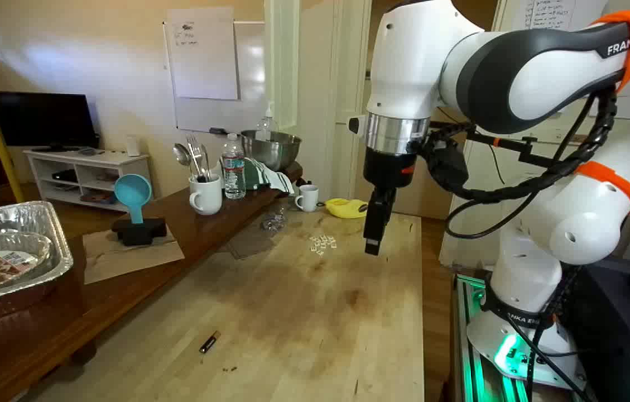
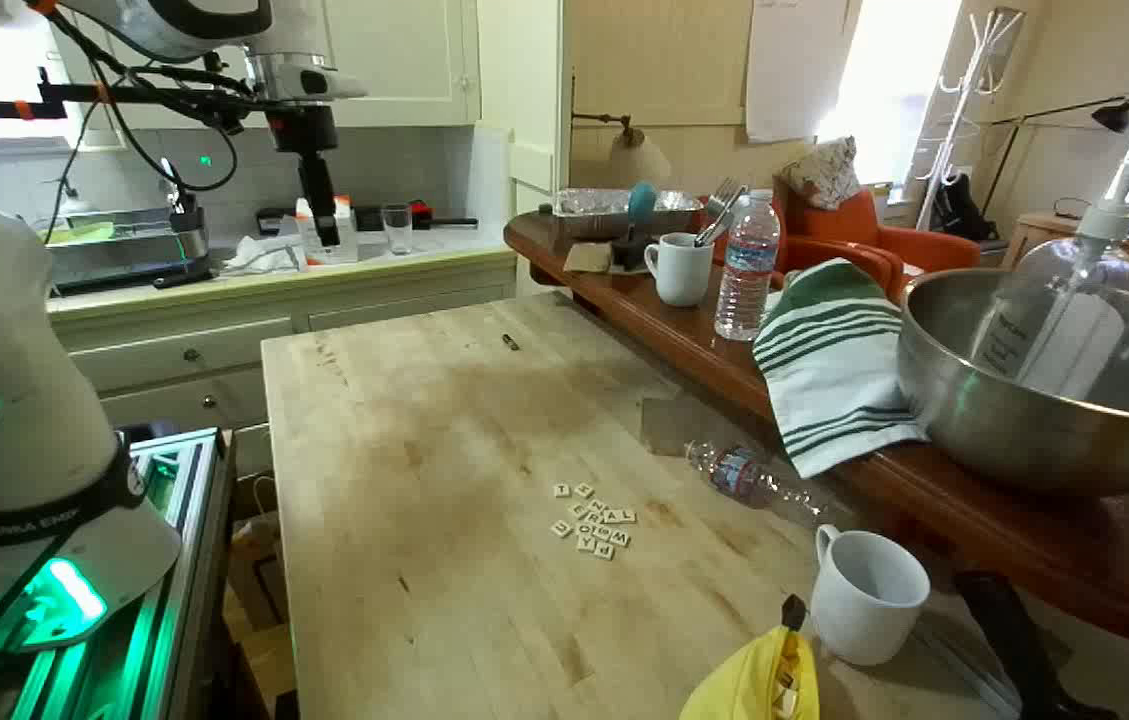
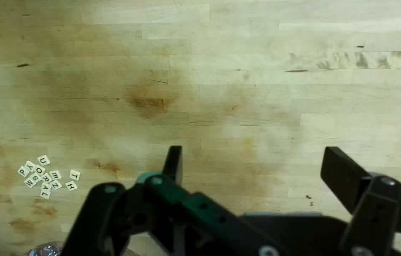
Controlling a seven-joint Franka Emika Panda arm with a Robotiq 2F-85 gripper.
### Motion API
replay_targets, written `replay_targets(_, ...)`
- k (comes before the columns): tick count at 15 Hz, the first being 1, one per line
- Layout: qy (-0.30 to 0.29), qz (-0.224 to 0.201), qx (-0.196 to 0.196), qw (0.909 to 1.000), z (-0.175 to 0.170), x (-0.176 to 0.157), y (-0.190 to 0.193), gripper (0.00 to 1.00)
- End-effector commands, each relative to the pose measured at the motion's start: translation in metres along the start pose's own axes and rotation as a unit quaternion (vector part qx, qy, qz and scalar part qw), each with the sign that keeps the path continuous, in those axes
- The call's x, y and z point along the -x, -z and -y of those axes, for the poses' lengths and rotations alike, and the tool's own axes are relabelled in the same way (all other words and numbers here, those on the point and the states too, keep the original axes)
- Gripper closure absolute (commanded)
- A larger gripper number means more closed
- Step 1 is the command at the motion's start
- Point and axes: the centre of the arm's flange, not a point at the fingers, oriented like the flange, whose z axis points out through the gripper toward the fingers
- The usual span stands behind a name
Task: Use the tiles to create the word 'The'.
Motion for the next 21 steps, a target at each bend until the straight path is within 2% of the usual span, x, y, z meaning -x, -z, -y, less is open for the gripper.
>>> replay_targets(1,0.000,0.000,0.000,1.0000,0.000,0.000,0.000,0.00)
replay_targets(6,0.000,0.000,0.000,1.0000,0.000,0.000,0.000,0.00)
replay_targets(7,-0.007,-0.021,0.004,0.9997,-0.006,-0.008,-0.008,0.00)
replay_targets(8,-0.016,-0.019,0.008,0.9997,-0.015,-0.018,-0.014,0.00)
replay_targets(10,-0.046,-0.045,0.002,0.9979,-0.038,-0.038,-0.030,0.00)
replay_targets(14,-0.120,-0.084,-0.044,0.9882,-0.097,-0.083,-0.067,0.00)
replay_targets(15,-0.129,-0.080,-0.058,0.9867,-0.109,-0.090,-0.075,0.00)
replay_targets(16,-0.110,-0.057,-0.090,0.9882,-0.123,-0.096,-0.081,0.00)
replay_targets(17,-0.103,-0.051,-0.103,0.9881,-0.134,-0.100,-0.089,0.00)
replay_targets(21,-0.054,-0.009,-0.121,0.9912,-0.172,-0.112,-0.121,0.00)
